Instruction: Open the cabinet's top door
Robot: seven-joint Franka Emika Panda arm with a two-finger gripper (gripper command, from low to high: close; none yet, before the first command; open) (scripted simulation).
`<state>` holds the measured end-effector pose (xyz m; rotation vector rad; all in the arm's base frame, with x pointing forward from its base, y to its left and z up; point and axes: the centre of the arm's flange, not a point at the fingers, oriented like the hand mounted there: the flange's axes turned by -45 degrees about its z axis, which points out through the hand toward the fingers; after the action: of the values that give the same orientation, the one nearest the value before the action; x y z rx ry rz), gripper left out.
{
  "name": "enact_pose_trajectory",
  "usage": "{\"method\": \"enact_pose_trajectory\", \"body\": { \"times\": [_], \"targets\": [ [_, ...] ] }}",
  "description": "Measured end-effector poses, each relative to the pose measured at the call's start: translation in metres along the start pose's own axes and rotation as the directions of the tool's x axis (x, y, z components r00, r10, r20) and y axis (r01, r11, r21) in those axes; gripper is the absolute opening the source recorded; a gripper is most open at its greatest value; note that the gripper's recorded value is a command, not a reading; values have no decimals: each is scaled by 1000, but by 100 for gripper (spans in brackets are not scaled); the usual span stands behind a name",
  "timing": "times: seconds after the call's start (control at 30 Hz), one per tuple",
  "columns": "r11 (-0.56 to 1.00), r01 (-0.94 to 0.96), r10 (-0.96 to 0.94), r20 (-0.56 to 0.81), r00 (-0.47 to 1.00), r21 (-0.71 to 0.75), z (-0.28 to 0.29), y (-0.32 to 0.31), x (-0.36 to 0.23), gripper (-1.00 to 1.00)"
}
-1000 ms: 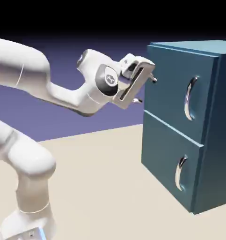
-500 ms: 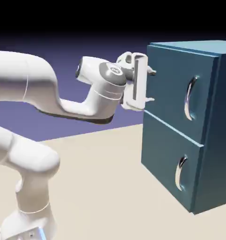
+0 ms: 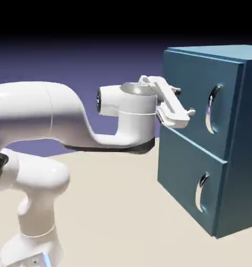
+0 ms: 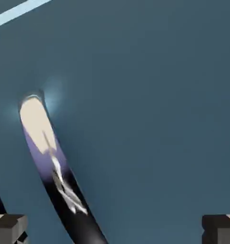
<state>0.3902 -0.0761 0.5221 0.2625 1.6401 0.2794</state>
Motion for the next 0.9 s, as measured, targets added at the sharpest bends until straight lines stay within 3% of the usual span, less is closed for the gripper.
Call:
{"method": "enact_pose_trajectory", "body": {
  "times": [0.27,0.43,0.47,0.9],
  "targets": [
    [941,337,-335,83,939,-23,25,-36,21,100],
    [942,336,-333,82,939,-24,65,-35,18,100],
    [941,337,-334,83,939,-23,74,-34,18,-100],
    [939,325,-335,83,939,116,27,-14,29,-100]
  ]
}}
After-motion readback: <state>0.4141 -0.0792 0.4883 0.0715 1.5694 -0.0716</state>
